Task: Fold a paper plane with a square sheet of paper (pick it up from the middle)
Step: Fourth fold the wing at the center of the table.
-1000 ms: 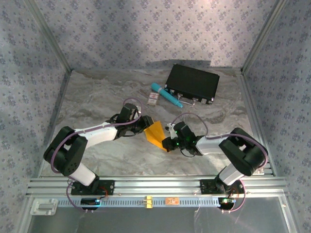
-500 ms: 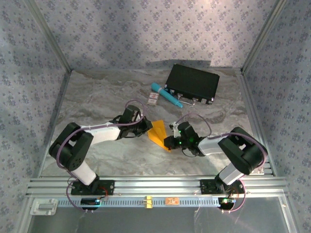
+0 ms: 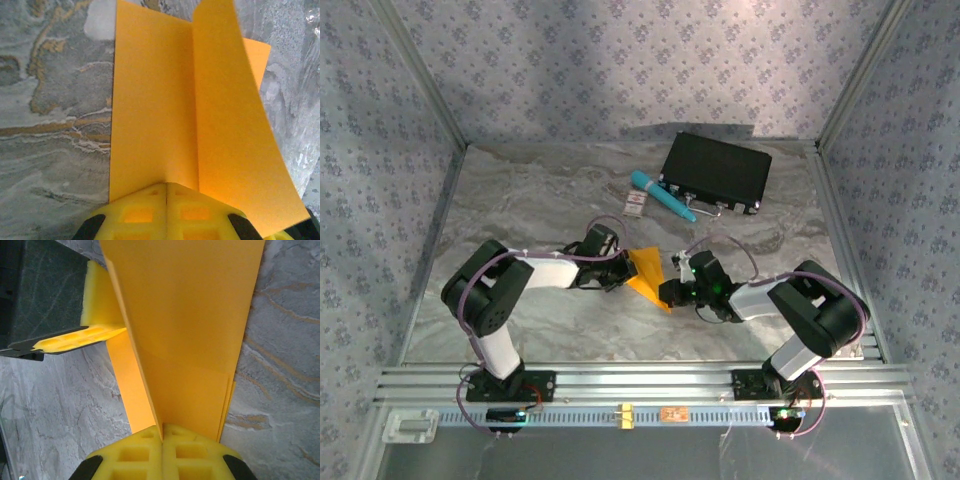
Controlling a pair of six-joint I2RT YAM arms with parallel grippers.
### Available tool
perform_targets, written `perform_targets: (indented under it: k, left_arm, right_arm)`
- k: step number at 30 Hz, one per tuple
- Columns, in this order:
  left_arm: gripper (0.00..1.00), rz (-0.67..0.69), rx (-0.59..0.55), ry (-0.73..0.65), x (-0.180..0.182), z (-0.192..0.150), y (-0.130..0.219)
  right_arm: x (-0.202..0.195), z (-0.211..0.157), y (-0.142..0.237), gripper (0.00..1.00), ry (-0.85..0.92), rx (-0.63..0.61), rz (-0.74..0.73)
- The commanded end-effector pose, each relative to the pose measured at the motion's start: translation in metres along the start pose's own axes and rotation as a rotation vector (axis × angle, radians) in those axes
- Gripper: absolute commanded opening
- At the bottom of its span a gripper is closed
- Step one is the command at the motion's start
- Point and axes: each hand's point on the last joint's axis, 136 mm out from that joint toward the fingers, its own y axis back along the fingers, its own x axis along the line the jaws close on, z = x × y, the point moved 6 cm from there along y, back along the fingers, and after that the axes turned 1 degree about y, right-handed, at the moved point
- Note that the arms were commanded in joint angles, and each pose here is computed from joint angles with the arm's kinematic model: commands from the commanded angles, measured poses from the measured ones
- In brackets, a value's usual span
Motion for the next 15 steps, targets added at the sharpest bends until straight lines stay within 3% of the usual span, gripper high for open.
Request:
perform_targets:
  k: [1, 15]
  left_arm:
    - [0.01, 0.043, 0.013, 0.026, 0.0097, -0.0046, -0.0025]
    - [0.0, 0.059, 0.001, 0.026, 0.013, -0.0072, 0.0017]
  right_arm:
    - [-0.0102, -0.0109, 0.0019, 0.02, -0.033, 0.03, -0.03]
    - [-0.0077, -0.0098, 0.0045, 0.02, -0.071, 0.024, -0.017]
